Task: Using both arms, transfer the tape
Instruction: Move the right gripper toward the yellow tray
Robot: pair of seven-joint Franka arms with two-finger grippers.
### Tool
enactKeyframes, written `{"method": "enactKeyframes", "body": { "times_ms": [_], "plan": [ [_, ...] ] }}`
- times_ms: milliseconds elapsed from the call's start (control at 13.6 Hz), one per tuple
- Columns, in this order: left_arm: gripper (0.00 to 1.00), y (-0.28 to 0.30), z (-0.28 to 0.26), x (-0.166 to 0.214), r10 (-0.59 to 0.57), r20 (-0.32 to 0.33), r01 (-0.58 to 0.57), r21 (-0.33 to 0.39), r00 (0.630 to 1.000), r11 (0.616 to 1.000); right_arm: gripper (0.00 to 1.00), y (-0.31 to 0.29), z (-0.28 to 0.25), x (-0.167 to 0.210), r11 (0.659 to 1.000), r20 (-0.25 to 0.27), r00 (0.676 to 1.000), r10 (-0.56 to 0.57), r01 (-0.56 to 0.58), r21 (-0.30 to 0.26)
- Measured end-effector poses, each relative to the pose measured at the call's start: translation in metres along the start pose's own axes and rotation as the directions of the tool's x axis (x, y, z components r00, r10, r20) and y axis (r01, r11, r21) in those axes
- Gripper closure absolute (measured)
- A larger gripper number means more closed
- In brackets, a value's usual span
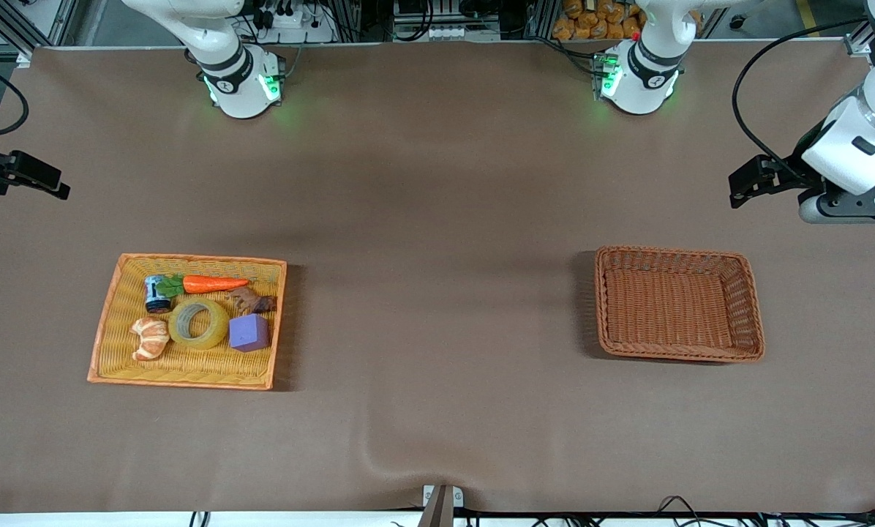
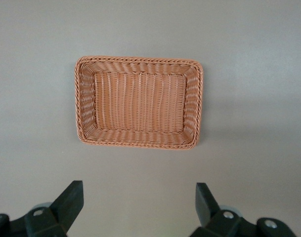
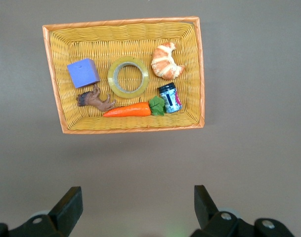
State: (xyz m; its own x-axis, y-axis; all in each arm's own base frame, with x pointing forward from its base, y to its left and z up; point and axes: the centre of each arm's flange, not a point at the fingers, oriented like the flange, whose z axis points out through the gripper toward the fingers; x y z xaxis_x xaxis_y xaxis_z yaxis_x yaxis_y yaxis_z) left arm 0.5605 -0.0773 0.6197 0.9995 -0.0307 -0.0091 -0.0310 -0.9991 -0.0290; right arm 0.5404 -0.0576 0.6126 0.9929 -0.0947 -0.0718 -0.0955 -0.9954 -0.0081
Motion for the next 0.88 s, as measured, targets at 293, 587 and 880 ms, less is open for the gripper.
{"method": "enactKeyframes", "body": {
  "times_ms": [293, 587, 880],
  "plan": [
    [0.0, 0.0, 0.0, 0.0, -0.001, 0.0, 0.001, 0.0, 1.0, 1.0, 0.0, 0.0, -0.001, 0.002, 1.0, -0.016, 1.0, 0.0, 0.0, 0.0],
    [0.0, -0.008, 0.001, 0.0, -0.014, 0.008, 0.014, 0.001, 1.0, 1.0, 0.0, -0.007, 0.016, 0.014, 1.0, -0.028, 1.0, -0.01, 0.01, 0.009],
    [0.0, -0.02, 0.008, 0.003, -0.035, 0.026, 0.035, 0.001, 0.999, 0.999, 0.0, -0.046, 0.12, 0.059, 0.997, -0.014, 0.997, -0.074, 0.074, 0.023]
  ]
}}
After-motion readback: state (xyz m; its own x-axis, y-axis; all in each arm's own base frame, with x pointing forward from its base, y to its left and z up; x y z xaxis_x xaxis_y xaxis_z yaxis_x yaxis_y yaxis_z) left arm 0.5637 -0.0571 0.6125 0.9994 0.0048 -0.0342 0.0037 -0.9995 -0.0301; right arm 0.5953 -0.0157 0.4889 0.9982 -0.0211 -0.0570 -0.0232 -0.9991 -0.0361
